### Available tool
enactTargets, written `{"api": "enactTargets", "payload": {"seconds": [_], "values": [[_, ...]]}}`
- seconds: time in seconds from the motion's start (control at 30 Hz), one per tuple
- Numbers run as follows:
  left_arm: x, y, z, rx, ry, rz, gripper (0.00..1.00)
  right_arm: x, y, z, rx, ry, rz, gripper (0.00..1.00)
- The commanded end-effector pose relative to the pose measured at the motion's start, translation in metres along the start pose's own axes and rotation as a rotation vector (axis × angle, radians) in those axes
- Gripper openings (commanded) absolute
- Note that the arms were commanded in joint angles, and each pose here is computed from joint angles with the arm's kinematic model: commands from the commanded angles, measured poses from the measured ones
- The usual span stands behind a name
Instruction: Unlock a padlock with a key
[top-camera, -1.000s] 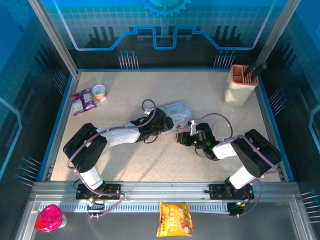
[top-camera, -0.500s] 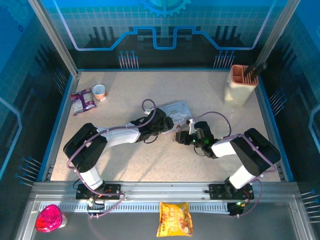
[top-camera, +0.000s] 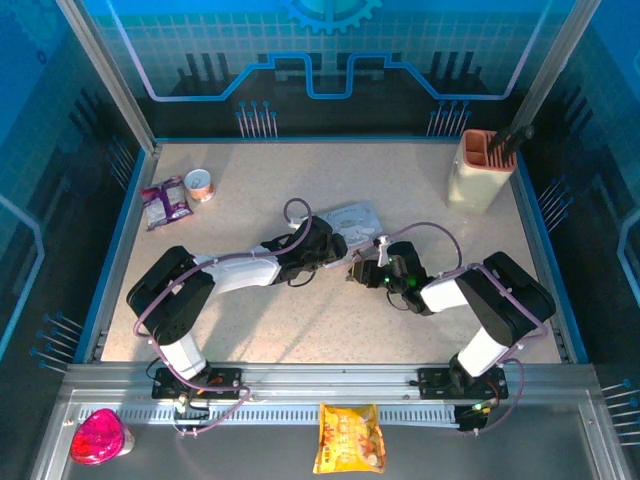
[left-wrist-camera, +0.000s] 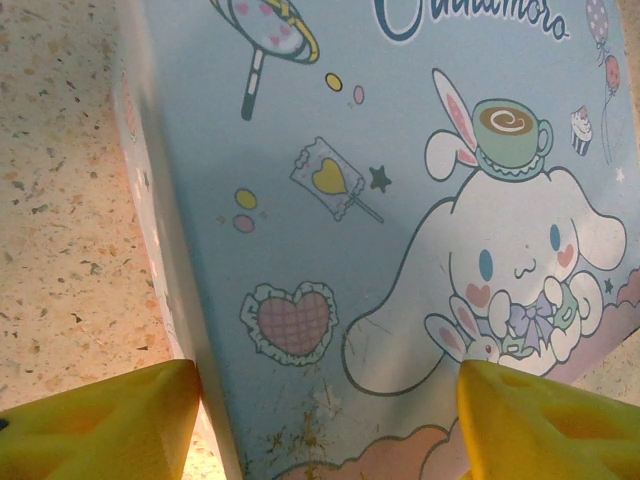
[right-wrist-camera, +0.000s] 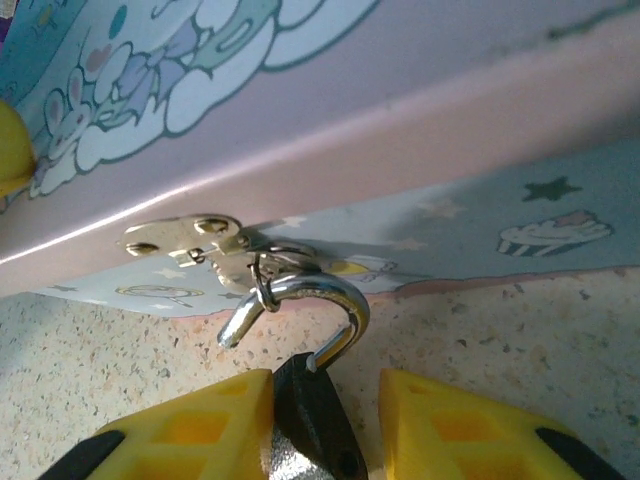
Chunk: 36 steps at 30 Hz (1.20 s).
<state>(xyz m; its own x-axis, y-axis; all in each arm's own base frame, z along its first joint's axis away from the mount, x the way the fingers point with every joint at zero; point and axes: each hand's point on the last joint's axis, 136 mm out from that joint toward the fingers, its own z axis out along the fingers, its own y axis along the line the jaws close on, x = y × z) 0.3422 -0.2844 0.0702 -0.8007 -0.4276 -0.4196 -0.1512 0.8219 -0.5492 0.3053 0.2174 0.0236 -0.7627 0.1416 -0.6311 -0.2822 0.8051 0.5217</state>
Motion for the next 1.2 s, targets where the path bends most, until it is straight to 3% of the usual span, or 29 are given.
{"api": "enactTargets", "payload": {"seconds": [0.0, 0.27, 0.6, 0.93, 1.17], "values": [[0.035, 0.029, 0.008, -0.083, 0.113, 0.015, 0.68, 0.02, -0.008, 0.008, 0.023, 0.079, 0.039, 0.29], [0.035, 0.03, 0.008, -0.088, 0.11, 0.013, 0.68, 0.018, -0.006, 0.005, 0.007, 0.046, 0.093, 0.16], [0.034, 0.028, 0.008, -0.078, 0.106, 0.005, 0.68, 0.002, -0.003, -0.009, -0.03, -0.084, 0.243, 0.01], [0.039, 0.021, 0.009, -0.049, 0.119, 0.0, 0.68, -0.022, 0.005, -0.015, -0.109, -0.213, 0.38, 0.0], [0.038, 0.026, 0.01, -0.072, 0.116, 0.004, 0.69, -0.033, 0.004, -0.021, -0.082, -0.24, 0.367, 0.0]]}}
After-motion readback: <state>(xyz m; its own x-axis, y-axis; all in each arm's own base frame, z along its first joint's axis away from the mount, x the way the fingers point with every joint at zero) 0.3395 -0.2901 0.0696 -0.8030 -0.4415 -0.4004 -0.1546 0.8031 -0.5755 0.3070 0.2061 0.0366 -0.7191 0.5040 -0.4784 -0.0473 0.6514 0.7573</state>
